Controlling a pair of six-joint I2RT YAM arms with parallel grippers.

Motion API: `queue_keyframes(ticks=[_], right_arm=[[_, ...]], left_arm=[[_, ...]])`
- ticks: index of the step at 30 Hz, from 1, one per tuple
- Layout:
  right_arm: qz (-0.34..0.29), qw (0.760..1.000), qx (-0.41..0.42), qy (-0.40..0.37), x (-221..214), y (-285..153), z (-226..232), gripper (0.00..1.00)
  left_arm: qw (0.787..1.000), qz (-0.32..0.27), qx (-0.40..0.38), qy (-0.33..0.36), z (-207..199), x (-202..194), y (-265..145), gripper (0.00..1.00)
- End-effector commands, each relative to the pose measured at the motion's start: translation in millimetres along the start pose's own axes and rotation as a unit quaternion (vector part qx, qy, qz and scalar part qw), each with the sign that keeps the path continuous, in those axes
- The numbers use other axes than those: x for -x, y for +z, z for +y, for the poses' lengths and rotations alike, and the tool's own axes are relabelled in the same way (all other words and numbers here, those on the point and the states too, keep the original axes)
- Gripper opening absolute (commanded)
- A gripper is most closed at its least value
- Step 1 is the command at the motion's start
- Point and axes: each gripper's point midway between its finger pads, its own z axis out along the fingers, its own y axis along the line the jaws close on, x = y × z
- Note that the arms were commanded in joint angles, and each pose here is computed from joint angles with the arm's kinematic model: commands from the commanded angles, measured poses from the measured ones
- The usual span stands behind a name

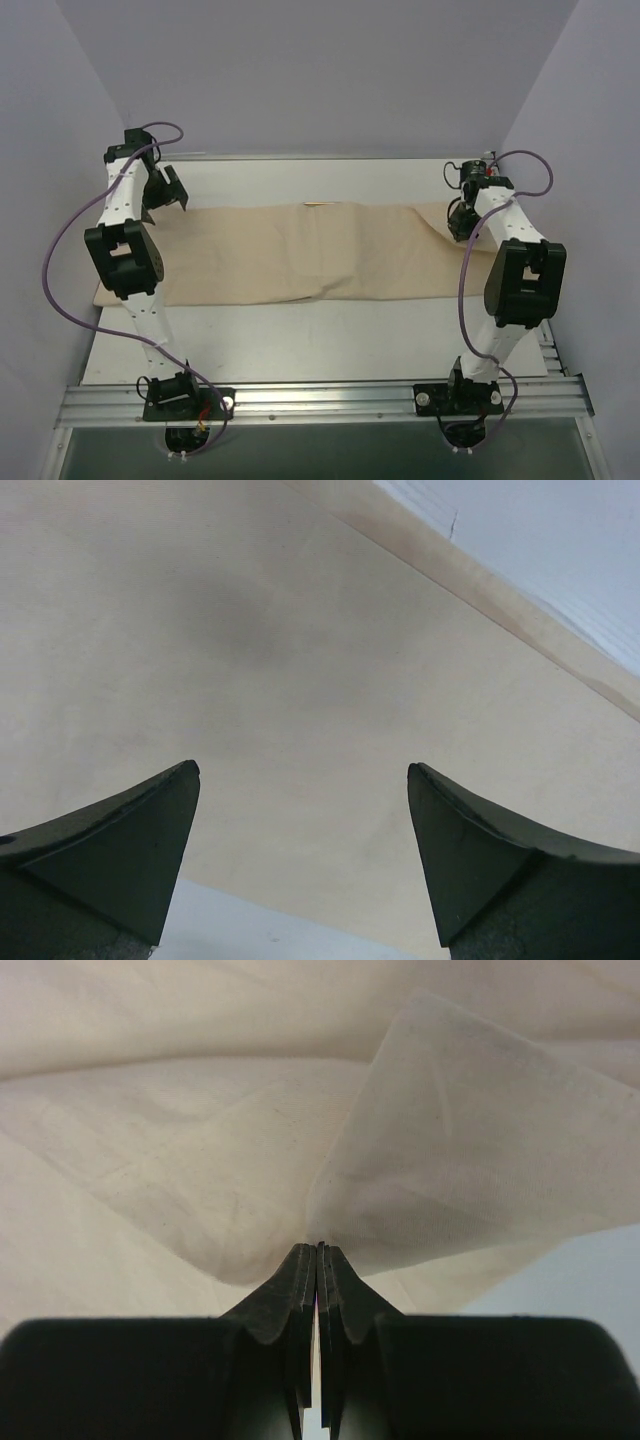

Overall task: Open and lay out the surgical kit
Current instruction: Open the surgical kit at the center of the board.

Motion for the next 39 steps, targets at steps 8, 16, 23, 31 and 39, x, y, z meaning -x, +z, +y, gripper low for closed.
queue_keyframes(ticks=[8,16,23,31,39], right_arm=[[0.055,0.998,-0.006,-0.005,-46,3,-39,0.0],[0.091,0.996,0.001,-0.015,-61,15,-33,0.0],[0.094,0.995,0.005,-0.019,-54,19,-26,0.0],[0.088,0.995,0.014,-0.035,-42,20,-7,0.0],[0.079,0.993,0.055,-0.066,-43,11,37,0.0]], left_arm=[[1.0,-0.003,0.021,0.01,12,-9,-4,0.94],[0.998,0.007,0.064,-0.001,35,-1,21,0.94],[0.996,-0.007,0.087,0.001,44,29,36,0.95],[0.999,-0.026,0.041,-0.013,37,59,54,0.81],[0.994,-0.065,0.024,-0.083,60,80,45,0.76]])
